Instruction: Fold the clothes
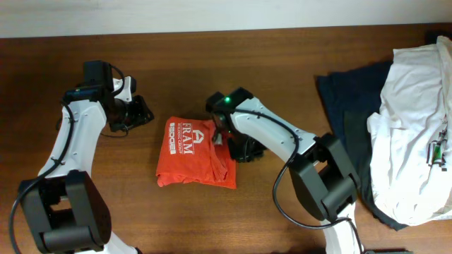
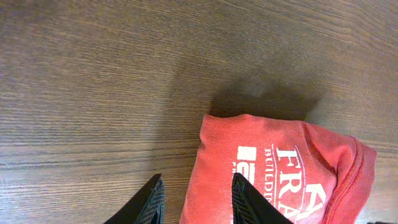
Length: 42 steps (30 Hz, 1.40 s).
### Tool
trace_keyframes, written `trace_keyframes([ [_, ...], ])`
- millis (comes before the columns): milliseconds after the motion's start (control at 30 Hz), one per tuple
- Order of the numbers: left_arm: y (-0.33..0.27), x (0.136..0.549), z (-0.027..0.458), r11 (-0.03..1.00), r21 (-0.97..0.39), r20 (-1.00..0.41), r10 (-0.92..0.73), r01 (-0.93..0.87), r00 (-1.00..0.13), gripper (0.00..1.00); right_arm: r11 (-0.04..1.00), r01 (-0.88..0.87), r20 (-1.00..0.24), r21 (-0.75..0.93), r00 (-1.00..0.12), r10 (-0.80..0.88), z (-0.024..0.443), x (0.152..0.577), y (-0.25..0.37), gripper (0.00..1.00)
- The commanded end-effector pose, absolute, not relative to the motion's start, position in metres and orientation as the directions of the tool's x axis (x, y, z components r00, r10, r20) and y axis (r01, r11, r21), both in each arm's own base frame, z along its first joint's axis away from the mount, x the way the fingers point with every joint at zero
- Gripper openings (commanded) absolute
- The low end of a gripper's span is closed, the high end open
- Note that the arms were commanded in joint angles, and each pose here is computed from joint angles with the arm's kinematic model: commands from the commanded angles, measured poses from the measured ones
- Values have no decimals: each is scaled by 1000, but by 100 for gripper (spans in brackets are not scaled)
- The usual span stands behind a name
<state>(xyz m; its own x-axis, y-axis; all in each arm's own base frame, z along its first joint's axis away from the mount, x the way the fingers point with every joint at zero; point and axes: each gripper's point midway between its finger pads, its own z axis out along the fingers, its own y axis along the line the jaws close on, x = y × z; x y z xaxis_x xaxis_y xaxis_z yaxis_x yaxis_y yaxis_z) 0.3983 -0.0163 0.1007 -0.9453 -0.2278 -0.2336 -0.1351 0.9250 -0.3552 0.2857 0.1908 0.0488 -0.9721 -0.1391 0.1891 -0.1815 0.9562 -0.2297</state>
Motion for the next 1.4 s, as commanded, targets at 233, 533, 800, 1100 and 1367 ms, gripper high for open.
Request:
trace_keyframes([
  [233, -29, 401, 95, 932, -359, -241, -149, -54, -959, 41, 835, -455, -23, 310, -882, -471, 110, 298, 294, 48],
  [533, -33, 400, 95, 932, -358, -241, -140, -46, -960, 43, 915, -376, 146, 143, -907, -395, 42, 279, 263, 4],
  [800, -61, 399, 95, 933, -360, -248, -71, 24, -966, 47, 960, -194, 211, -204, -966, -151, 48, 279, 192, 44],
  [1100, -99, 412, 62, 939, -311, -268, 58, 143, -962, 49, 923, -293, 106, 248, -939, -327, 105, 282, 238, 37],
  [1367, -72, 357, -23, 986, -158, 81, 70, 57, -994, 37, 867, -320, 168, 382, -898, -406, 61, 255, 260, 38],
])
